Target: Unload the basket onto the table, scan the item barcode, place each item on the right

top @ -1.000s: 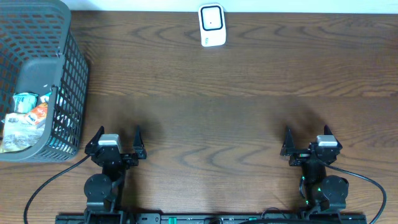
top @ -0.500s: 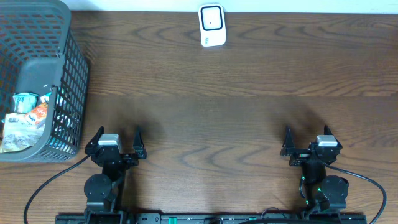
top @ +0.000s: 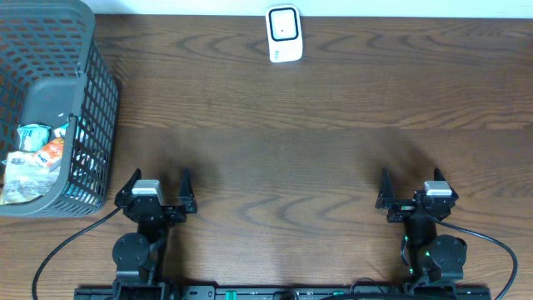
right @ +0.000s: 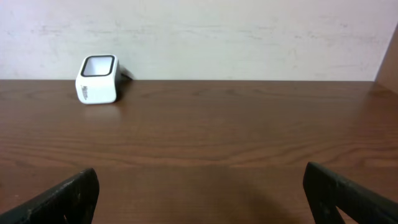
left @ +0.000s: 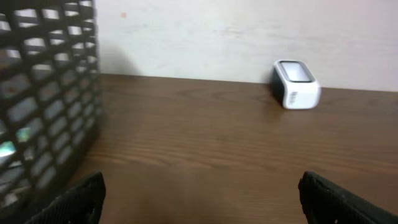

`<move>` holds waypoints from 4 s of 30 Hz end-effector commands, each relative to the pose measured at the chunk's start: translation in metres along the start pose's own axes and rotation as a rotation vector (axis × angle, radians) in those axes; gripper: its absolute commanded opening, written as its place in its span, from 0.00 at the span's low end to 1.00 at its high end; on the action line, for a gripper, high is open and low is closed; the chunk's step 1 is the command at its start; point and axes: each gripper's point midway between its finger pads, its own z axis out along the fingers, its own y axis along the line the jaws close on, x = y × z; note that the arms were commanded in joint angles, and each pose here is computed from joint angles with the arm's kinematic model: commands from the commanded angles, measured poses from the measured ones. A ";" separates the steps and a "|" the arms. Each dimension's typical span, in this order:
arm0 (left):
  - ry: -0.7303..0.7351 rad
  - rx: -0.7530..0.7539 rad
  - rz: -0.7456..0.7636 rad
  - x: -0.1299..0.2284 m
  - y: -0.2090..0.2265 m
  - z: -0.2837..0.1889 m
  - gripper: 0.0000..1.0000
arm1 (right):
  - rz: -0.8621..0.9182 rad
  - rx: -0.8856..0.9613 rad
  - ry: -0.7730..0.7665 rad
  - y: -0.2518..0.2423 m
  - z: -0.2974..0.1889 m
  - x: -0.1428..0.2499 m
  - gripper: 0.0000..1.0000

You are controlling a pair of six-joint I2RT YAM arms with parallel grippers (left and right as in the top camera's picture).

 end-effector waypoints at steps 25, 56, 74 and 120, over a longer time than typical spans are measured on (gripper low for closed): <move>-0.280 0.307 -0.109 -0.147 -0.057 -0.045 0.98 | -0.014 -0.002 -0.001 0.001 0.000 0.000 0.99; 0.117 0.439 -0.034 -0.276 -0.097 -0.016 0.97 | -0.014 -0.002 -0.001 0.001 0.000 0.000 0.99; 0.058 0.130 -0.078 -0.375 -0.048 0.078 0.98 | -0.014 -0.002 -0.001 0.000 0.000 0.000 0.99; 1.180 -1.070 -0.591 -0.047 0.270 0.067 0.97 | -0.014 -0.002 -0.001 0.001 0.000 0.000 0.99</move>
